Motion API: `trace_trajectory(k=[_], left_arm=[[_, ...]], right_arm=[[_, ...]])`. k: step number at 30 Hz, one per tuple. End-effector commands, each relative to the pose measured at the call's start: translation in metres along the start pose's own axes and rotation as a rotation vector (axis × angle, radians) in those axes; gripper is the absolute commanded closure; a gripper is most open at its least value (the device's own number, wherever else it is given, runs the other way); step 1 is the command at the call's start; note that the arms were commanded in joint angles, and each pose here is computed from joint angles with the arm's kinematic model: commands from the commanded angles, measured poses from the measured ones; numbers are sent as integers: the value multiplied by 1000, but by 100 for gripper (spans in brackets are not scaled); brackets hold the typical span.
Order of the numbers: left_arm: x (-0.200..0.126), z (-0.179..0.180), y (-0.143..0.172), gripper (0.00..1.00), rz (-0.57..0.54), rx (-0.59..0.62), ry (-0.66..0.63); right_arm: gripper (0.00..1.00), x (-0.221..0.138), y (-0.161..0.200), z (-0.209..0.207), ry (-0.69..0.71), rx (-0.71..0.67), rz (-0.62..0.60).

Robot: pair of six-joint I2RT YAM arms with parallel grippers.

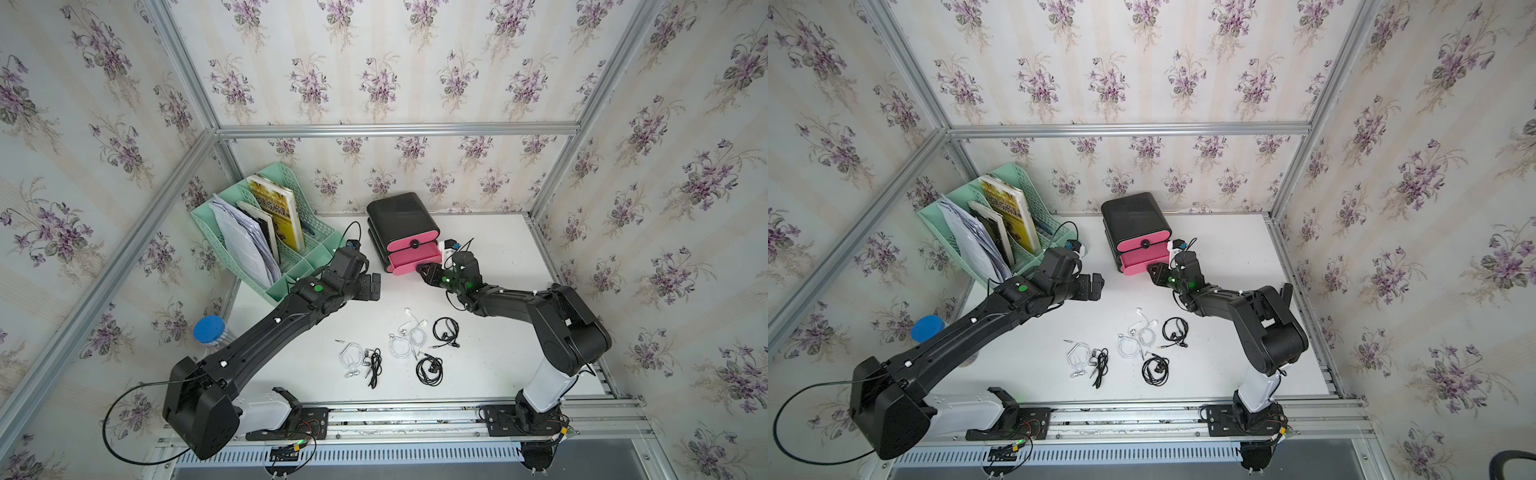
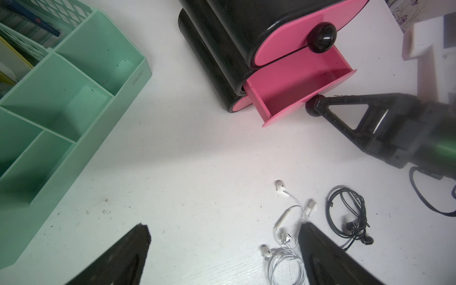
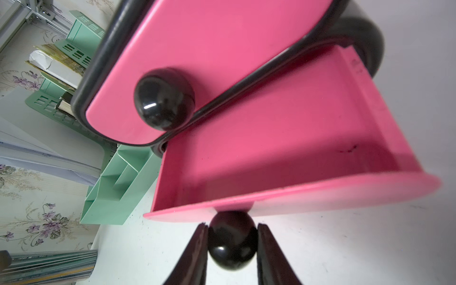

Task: Place the wired earphones into the drawer by color
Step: Open the drawer in the storage box.

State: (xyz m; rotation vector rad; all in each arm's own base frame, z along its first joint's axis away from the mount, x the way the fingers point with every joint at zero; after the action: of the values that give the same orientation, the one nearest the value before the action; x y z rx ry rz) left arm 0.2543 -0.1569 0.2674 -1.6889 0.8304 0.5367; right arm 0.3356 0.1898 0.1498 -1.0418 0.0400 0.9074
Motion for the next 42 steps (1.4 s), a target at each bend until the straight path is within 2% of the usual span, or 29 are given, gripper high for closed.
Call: trace_trajectory(k=[1, 28, 42], left_arm=[[-1, 1, 0, 1, -11, -10, -8], [-2, 3, 2, 1, -11, -14, -9], [-1, 4, 4, 1, -6, -14, -17]], right_arm=[[66, -5, -6, 4, -18, -16, -49], [66, -28, 8, 9, -6, -24, -34], [55, -30, 7, 9, 13, -32, -29]])
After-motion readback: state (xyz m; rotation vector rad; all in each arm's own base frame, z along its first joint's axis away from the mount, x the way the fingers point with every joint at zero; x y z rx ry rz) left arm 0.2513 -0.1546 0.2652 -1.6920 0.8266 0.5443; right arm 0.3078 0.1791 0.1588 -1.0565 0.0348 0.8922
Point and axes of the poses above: each gripper's point midway between its finger pads, its own x axis out along the fingers, its own z axis along the line the jaws close on, y = z × x, the point moved 10 cm from there along -x, back along the fingers, and after that the axes turned 8 degrees about -x, right-handed, at the moved point
